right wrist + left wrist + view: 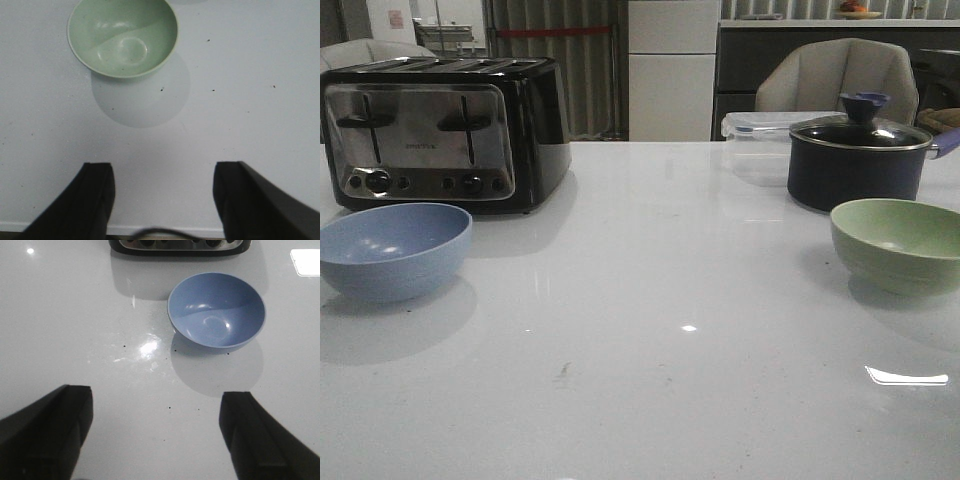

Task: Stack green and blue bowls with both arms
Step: 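Lower the right gripper onto the rim of the pale green bowl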

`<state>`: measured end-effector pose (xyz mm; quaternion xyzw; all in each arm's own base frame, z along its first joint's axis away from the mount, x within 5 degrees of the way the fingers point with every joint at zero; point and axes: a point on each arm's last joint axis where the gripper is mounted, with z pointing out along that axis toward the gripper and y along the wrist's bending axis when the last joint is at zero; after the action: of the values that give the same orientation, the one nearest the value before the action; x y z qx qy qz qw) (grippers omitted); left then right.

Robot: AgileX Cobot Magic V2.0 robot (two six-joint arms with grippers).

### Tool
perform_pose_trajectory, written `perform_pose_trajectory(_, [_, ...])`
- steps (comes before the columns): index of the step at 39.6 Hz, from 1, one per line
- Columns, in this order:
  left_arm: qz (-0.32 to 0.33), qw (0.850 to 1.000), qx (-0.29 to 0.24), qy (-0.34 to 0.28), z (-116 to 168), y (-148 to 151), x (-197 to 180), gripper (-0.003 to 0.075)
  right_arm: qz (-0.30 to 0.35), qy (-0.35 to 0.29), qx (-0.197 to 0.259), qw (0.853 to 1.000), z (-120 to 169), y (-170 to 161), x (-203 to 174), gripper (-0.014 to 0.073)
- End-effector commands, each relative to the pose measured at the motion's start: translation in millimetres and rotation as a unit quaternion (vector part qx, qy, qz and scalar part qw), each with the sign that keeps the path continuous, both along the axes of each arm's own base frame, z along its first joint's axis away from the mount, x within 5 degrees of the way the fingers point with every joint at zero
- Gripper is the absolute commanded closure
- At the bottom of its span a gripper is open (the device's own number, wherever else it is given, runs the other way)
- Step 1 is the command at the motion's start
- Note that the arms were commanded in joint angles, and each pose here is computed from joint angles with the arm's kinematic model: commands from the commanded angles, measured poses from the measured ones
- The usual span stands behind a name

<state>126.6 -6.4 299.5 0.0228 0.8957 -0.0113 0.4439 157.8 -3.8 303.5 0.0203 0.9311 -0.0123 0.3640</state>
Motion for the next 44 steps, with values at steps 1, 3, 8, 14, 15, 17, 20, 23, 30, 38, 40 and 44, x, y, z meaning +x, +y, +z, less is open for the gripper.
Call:
perform_pose_trajectory(1, [-0.003,0.999,-0.008,-0.052,16,-2,5,0.0139,-0.008,-0.023,0.002,1.0,17,-3,23,0.0064])
perform_pose_trajectory(3, [-0.003,0.999,-0.008,-0.052,16,-2,5,0.0139,-0.02,-0.006,0.01,1.0,18,-7,34,0.0064])
perform_pose_trajectory(8, [-0.003,0.999,-0.008,-0.052,16,-2,5,0.0139,-0.045,0.038,0.036,0.998,15,-17,62,0.0064])
perform_pose_trajectory(14, [-0.003,0.999,-0.008,-0.052,16,-2,5,0.0139,-0.04,0.082,0.064,0.994,5,-26,97,0.0064])
perform_pose_trajectory(15, [-0.003,0.999,-0.008,-0.052,16,-2,5,0.0139,-0.037,0.086,0.066,0.993,4,-27,101,0.0064])
perform_pose_trajectory(17, [-0.003,0.999,-0.008,-0.052,16,-2,5,0.0139,-0.03,0.094,0.072,0.992,-1,-28,113,0.0064])
perform_pose_trajectory(20, [-0.003,0.999,-0.008,-0.052,16,-2,5,0.0139,-0.026,0.106,0.077,0.991,-8,-30,131,0.0064])
perform_pose_trajectory(23, [-0.003,0.999,-0.009,-0.052,16,-2,5,0.0139,-0.027,0.114,0.078,0.99,-16,-33,148,0.0064])
perform_pose_trajectory(30, [-0.003,0.999,-0.009,-0.052,16,-2,5,0.0139,-0.031,0.127,0.08,0.988,-37,-39,182,0.0064])
perform_pose_trajectory(38, [-0.003,0.999,-0.01,-0.052,16,-2,5,0.0139,-0.035,0.133,0.081,0.987,-60,-44,212,0.0064])
perform_pose_trajectory(40, [-0.003,0.999,-0.01,-0.052,16,-2,5,0.0139,-0.036,0.135,0.081,0.987,-64,-45,218,0.0064])
perform_pose_trajectory(44, [-0.003,0.999,-0.01,-0.052,16,-2,5,0.0139,-0.035,0.142,0.082,0.986,-70,-46,229,0.0066])
